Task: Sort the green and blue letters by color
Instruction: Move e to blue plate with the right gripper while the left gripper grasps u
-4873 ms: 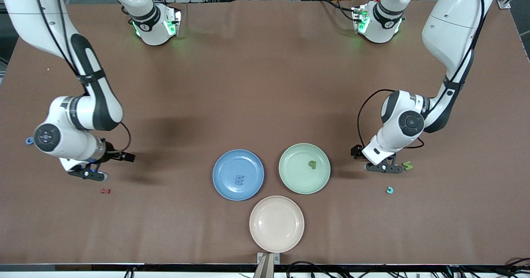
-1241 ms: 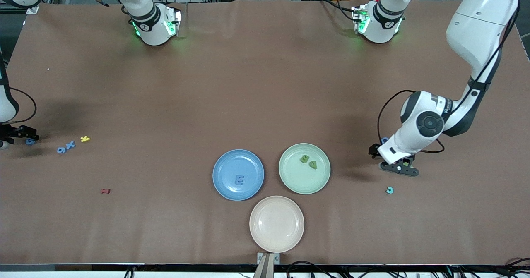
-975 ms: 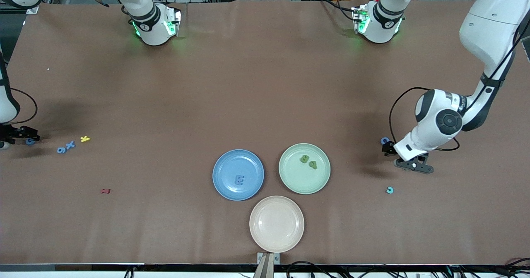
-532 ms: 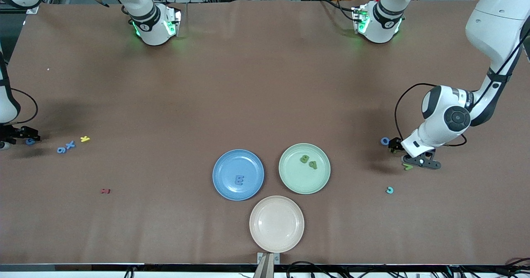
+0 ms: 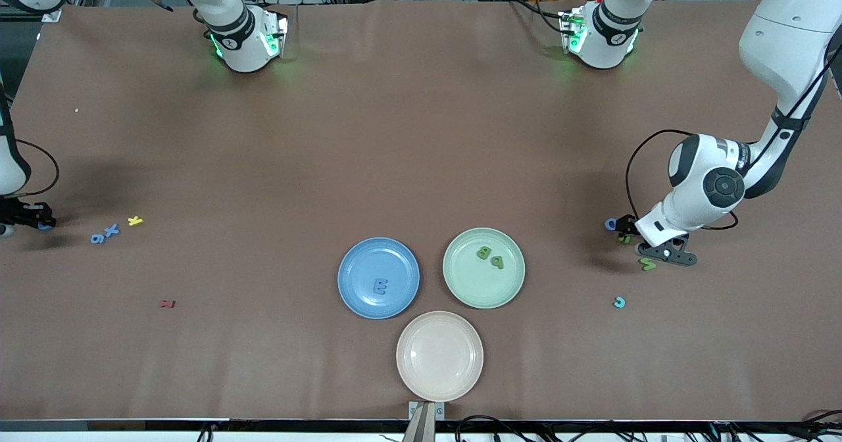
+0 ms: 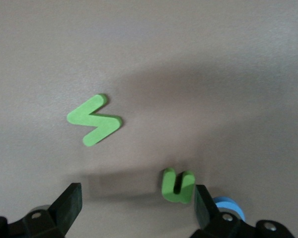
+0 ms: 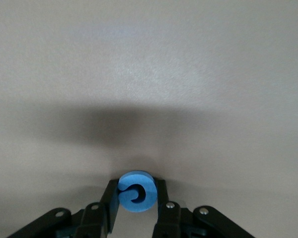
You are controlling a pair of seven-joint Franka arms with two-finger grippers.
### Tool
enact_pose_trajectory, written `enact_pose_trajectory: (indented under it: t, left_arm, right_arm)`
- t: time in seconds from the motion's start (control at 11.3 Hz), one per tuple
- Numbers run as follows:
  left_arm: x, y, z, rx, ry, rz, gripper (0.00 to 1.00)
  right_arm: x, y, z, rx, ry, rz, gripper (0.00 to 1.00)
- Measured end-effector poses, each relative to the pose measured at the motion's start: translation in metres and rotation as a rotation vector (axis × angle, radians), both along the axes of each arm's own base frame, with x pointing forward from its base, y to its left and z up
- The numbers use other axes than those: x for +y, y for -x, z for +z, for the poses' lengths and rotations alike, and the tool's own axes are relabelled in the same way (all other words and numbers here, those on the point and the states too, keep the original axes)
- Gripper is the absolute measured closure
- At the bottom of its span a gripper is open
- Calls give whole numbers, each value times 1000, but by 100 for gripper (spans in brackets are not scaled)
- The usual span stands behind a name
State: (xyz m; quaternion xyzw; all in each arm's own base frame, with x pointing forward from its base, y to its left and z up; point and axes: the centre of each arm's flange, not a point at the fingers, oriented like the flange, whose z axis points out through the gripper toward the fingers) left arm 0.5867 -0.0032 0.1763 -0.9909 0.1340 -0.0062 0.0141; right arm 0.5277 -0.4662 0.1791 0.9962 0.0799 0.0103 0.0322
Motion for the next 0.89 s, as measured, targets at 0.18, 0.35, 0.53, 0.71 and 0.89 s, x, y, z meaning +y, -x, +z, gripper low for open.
enact_pose_trajectory:
  t: [0.18,0.35,0.53,0.71,0.89]
  left_arm:
    - [-7,0,1,-1,5,-10,0]
    - [-8,1,1,0,6,-12,0]
    - [-8,2,0,2,7,-12,0]
    - [-8,2,-1,4,7,-12,0]
    - [-8,3,-1,5,7,-12,1]
  right_arm:
    - [2,-1,-2,2,-5,3,65]
    - [22,-17,5,35,-67,33,65]
    - [63,-57,33,17,-125,101,65]
    - [124,-97,58,-12,-185,106,65]
    - [196,-131,70,-1,-225,39,65]
